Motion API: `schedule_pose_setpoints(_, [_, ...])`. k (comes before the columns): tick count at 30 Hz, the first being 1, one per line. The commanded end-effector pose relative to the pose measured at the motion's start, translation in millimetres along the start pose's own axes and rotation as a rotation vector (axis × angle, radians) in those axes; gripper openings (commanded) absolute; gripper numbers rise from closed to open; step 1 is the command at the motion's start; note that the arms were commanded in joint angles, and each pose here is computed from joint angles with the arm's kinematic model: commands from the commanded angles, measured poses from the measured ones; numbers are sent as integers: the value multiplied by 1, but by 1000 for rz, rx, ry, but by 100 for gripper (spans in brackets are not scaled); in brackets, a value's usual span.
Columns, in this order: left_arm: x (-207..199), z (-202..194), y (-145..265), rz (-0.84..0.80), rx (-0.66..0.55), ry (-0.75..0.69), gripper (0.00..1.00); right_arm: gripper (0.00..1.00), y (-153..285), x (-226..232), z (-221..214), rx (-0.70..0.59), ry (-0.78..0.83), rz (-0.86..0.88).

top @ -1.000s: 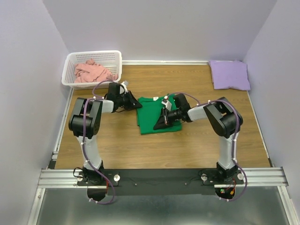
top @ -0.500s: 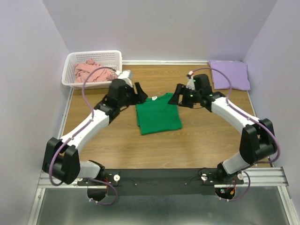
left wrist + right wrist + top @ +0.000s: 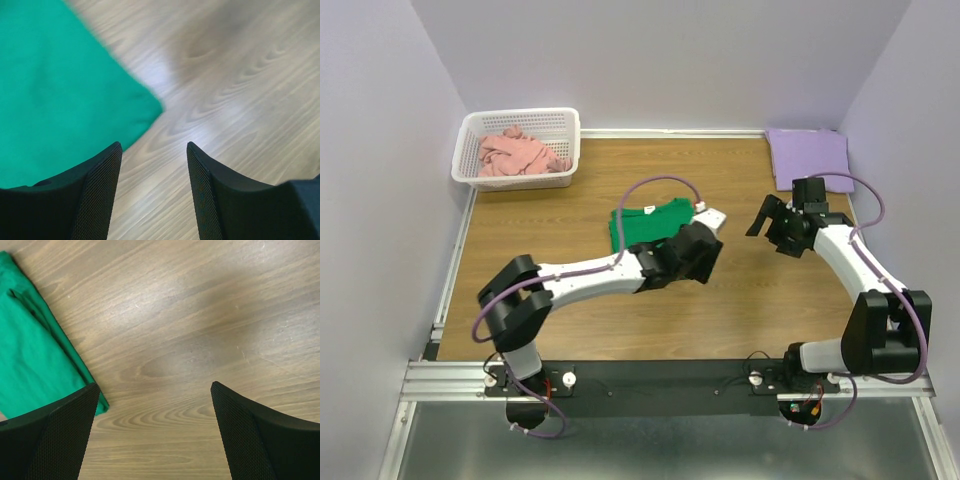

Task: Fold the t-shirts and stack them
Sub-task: Neatly place the folded tshirt to the corner

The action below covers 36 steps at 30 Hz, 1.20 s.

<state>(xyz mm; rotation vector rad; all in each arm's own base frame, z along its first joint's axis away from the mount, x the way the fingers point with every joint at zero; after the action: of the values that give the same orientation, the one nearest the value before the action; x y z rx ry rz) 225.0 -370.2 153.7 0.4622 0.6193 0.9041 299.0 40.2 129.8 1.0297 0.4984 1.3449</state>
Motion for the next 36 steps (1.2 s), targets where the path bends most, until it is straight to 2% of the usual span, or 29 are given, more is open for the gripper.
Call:
schedule_pose_setpoints(1, [-18, 1, -24, 55, -21, -97, 63, 100, 4, -8, -15, 39, -7, -25])
schedule_pose_setpoints(4, [-29, -7, -44, 65, -3, -154, 63, 100, 3, -7, -24, 64, -20, -1])
schedule_pose_setpoints(10, [-20, -24, -72, 135, 48, -202, 59, 100, 4, -6, -37, 94, -25, 34])
schedule_pose_setpoints(25, [13, -54, -95, 257, 122, -247, 54, 100, 3, -1, -47, 117, -3, 100])
schedule_pose_setpoints(28, [16, -57, -96, 255, 133, -249, 49, 100, 3, 3, -46, 112, 3, 128])
schedule_pose_setpoints(33, [21, -64, -97, 264, 150, -239, 19, 100, 2, 24, -45, 122, 13, 295])
schedule_pose_setpoints(36, [21, -58, -92, 254, 144, -224, 2, 100, -5, 34, -48, 141, -36, 377])
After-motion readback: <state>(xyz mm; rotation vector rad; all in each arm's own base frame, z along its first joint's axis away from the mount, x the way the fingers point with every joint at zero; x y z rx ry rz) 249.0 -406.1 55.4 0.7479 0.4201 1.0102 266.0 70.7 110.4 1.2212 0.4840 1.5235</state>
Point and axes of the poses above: each gripper's point midway between its finger pads, its own y axis back along the fingers, its own x axis along the line the jaws close on, z = x × y, the point moved 4 cm from there along y, back along the fingers, and after that the axes turned 10 degrees about y, right-handed, at the moved point
